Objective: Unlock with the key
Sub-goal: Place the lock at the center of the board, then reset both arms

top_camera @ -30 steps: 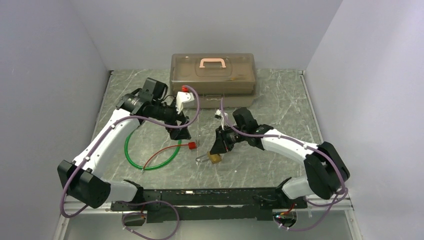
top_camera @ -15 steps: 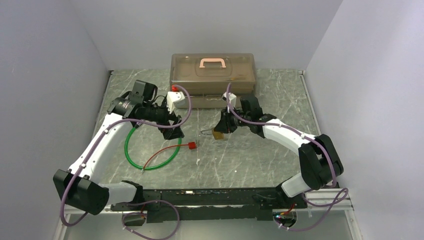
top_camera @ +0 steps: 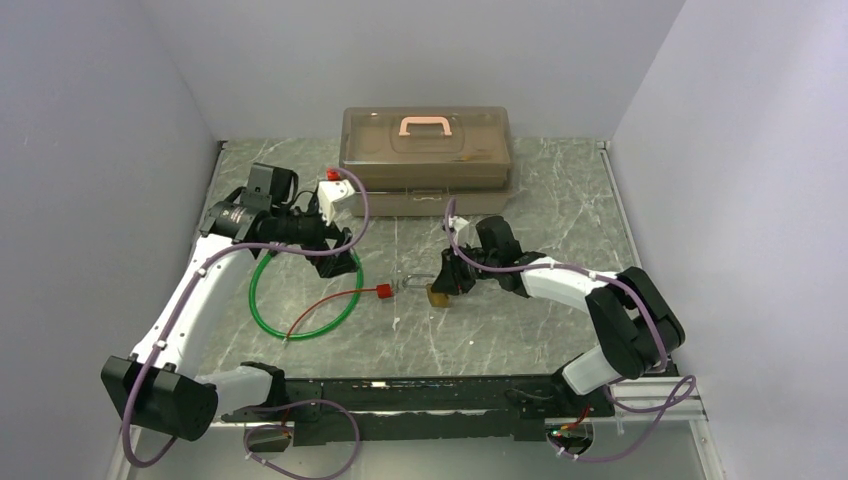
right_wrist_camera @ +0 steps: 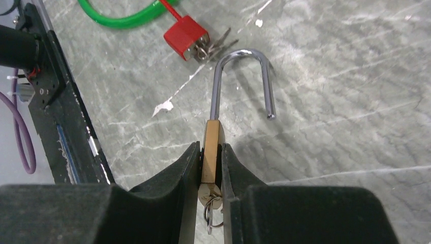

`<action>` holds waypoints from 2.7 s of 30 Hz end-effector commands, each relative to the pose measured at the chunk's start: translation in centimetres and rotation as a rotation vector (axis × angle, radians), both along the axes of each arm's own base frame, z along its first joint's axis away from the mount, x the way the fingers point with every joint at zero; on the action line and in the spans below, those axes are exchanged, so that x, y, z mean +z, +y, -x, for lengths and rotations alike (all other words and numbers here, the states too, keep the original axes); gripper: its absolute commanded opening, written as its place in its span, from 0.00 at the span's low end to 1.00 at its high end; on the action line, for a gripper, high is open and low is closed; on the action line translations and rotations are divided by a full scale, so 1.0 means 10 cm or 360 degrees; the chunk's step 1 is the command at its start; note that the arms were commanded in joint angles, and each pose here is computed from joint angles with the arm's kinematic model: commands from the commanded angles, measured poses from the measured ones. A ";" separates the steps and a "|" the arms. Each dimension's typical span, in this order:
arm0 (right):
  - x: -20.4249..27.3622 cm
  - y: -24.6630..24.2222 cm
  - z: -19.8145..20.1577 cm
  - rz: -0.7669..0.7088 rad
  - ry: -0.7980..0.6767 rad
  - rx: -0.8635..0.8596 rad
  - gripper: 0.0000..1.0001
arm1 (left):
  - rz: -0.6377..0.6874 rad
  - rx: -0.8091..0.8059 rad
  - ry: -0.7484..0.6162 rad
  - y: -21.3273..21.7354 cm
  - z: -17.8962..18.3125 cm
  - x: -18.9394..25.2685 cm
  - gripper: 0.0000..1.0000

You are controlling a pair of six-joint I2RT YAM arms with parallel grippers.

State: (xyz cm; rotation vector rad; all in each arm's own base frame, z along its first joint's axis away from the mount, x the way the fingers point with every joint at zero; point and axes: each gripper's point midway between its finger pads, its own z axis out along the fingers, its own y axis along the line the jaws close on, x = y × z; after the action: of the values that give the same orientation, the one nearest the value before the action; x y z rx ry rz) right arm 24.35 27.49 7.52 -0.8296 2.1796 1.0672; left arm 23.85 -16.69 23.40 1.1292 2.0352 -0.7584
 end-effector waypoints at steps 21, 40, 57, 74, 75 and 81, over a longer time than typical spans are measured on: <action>-0.08 -0.10 -0.18 0.0037 0.0028 -0.0315 0.77 | -0.0100 0.0409 -0.0030 0.50 -0.34 -0.28 0.99; 0.73 -3.01 -0.92 0.0543 -0.0920 -0.2732 1.00 | -0.0097 0.1465 -0.0486 2.19 -1.17 -0.73 1.00; 0.41 -3.37 -1.13 0.0573 -0.1048 -0.2549 0.99 | 0.0165 0.1471 -0.0773 2.07 -1.23 -1.11 0.99; 0.31 -3.08 -1.07 0.0494 -0.1269 -0.2226 1.00 | 0.0315 0.1356 -0.1193 1.60 -1.13 -1.05 0.99; 0.27 -3.09 -1.13 0.0494 -0.1200 -0.2240 1.00 | 0.0248 0.1335 -0.1122 1.58 -1.17 -1.11 0.99; 0.20 -3.24 -1.22 0.0474 -0.1077 -0.2299 1.00 | 0.0224 0.1391 -0.1078 1.62 -1.26 -1.11 0.99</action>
State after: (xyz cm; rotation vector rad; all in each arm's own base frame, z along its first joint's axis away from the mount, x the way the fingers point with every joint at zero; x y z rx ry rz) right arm 35.58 -4.91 8.09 0.3245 1.6970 -0.3055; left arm 35.06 -1.20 9.39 0.2643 1.6911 -0.1030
